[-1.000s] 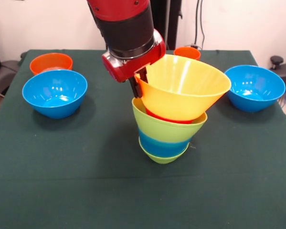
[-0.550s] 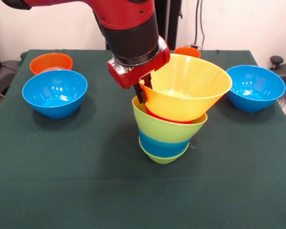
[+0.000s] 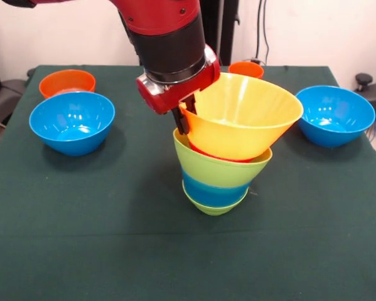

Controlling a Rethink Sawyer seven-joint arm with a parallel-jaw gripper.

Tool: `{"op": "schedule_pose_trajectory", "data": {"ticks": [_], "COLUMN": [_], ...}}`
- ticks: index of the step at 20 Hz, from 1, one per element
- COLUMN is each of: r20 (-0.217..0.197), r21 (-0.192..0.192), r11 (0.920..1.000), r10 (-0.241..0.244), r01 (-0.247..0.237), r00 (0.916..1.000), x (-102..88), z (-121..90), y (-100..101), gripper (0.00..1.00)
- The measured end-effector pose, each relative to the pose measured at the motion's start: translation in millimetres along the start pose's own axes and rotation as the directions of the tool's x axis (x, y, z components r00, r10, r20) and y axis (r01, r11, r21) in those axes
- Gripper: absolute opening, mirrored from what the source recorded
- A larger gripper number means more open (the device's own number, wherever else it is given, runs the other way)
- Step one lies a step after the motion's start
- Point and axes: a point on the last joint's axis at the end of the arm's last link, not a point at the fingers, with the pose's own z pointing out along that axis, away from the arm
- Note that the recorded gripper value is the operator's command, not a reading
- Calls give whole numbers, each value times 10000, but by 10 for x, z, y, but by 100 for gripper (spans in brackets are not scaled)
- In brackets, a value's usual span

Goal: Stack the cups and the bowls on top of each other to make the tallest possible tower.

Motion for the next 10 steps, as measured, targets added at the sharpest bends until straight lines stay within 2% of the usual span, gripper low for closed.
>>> {"op": "schedule_pose_trajectory", "data": {"ticks": [10], "r20": [182], "r21": [606], "r11": [9980], "r10": [176], "r01": [-186], "r00": [9997], "x": [171], "z": [-430], "y": [-152], "gripper": [0]}}
